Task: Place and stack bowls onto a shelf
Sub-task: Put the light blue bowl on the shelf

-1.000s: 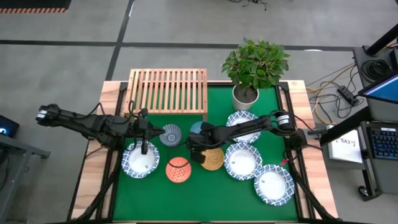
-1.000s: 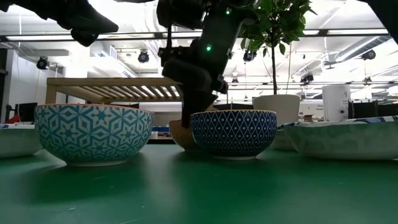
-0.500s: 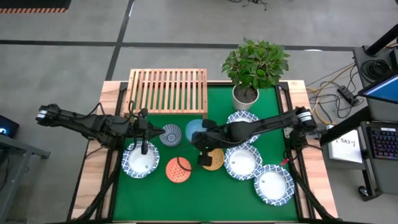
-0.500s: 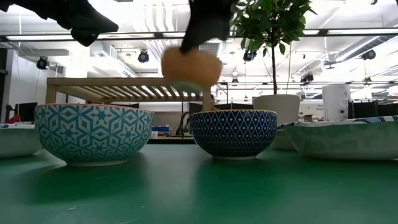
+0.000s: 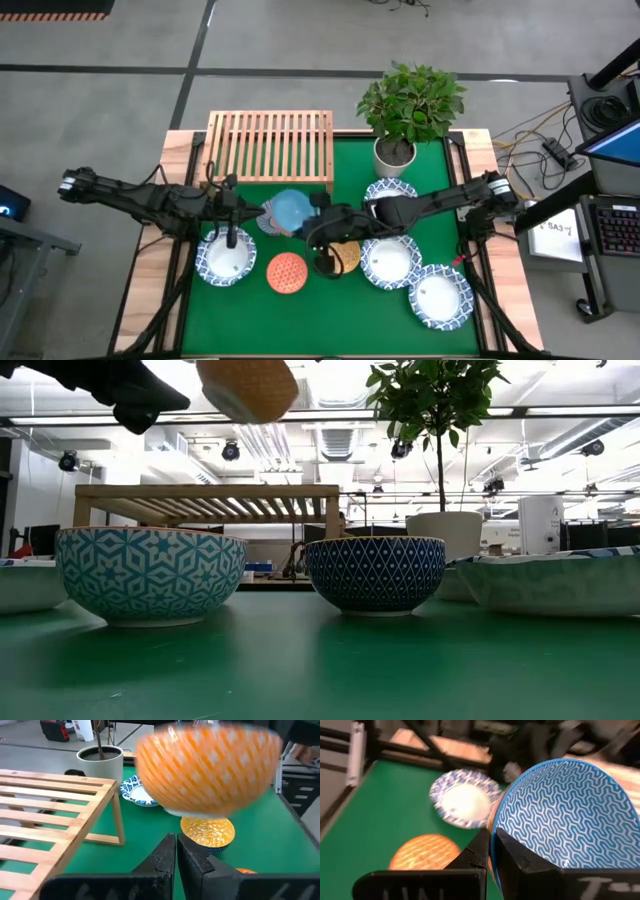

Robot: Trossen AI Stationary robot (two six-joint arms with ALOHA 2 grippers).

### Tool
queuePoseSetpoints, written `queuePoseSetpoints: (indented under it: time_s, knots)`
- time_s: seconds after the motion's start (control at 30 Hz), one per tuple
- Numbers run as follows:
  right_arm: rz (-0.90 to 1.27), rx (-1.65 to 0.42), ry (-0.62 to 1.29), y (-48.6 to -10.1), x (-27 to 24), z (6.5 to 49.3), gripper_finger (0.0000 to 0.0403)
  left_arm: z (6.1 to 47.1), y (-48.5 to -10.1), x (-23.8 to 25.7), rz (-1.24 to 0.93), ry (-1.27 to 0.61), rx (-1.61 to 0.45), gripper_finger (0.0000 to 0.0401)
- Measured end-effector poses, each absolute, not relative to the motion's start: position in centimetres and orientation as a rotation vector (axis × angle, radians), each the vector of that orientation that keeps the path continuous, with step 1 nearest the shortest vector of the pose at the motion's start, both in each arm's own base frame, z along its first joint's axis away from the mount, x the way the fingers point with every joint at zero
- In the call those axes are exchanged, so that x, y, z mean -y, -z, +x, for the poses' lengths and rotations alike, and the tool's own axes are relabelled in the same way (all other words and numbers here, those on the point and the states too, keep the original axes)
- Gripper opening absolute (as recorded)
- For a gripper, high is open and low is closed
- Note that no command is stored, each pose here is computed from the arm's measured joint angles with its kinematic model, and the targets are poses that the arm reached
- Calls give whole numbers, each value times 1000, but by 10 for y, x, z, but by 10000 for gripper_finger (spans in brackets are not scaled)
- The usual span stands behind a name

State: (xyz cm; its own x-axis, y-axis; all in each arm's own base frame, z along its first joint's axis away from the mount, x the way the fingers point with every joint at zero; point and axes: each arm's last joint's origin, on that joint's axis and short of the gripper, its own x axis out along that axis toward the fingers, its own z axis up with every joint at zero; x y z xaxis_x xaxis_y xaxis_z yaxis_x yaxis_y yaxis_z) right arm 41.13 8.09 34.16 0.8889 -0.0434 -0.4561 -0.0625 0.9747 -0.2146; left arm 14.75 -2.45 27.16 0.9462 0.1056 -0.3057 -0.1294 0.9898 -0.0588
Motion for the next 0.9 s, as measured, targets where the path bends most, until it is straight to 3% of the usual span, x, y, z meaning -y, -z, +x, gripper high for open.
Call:
queuePoseSetpoints:
  time_s: [0.23, 0.4, 0.9]
  knots:
    - [-394, -440, 231, -348, -51, 417, 11, 125, -282, 29, -137, -39, -273, 0]
    - [-349, -481, 375, -342, 2, 423, 11, 113, -281, 28, -137, -68, -210, 0]
    - [-261, -561, 449, -308, 72, 438, 13, 107, -279, 26, -119, -67, -188, 0]
